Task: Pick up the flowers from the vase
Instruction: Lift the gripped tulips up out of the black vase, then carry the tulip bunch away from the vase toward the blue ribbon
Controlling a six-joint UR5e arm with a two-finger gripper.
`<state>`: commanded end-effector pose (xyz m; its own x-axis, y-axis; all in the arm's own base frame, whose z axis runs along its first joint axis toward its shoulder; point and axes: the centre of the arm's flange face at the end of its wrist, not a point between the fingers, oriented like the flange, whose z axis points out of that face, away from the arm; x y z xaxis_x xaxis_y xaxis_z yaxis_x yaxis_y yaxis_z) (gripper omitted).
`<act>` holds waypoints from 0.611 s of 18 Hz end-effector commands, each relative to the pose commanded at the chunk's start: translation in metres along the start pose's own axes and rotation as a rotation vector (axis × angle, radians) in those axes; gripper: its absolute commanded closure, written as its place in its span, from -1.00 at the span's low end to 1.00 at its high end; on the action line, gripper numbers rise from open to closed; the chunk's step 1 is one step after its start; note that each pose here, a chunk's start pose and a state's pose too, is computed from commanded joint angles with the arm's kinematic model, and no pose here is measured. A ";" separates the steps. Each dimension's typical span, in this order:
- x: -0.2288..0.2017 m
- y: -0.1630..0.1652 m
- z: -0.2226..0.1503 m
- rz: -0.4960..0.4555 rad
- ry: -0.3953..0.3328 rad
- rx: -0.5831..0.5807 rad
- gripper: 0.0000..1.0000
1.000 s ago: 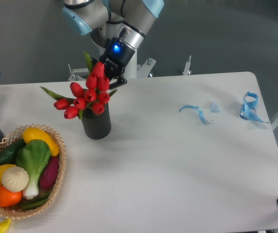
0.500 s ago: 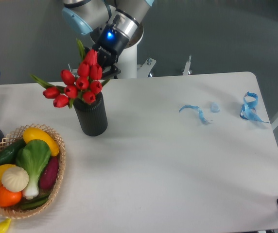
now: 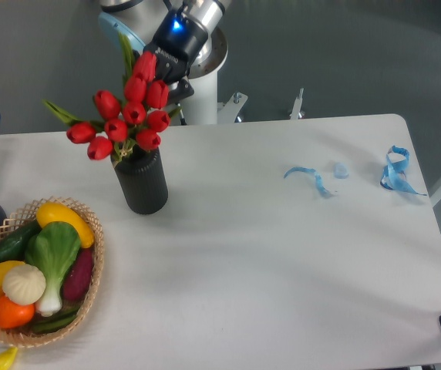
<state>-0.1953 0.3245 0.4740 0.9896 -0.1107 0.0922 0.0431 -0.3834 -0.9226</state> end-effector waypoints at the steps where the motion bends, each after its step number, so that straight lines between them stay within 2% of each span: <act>1: 0.002 -0.005 -0.002 0.000 -0.005 0.004 0.94; 6: 0.006 -0.031 -0.014 -0.026 -0.028 0.023 0.94; 11: -0.039 -0.041 -0.035 -0.051 -0.108 0.034 0.94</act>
<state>-0.2407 0.3121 0.5214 0.9949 0.0088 0.1002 0.0968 -0.3543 -0.9301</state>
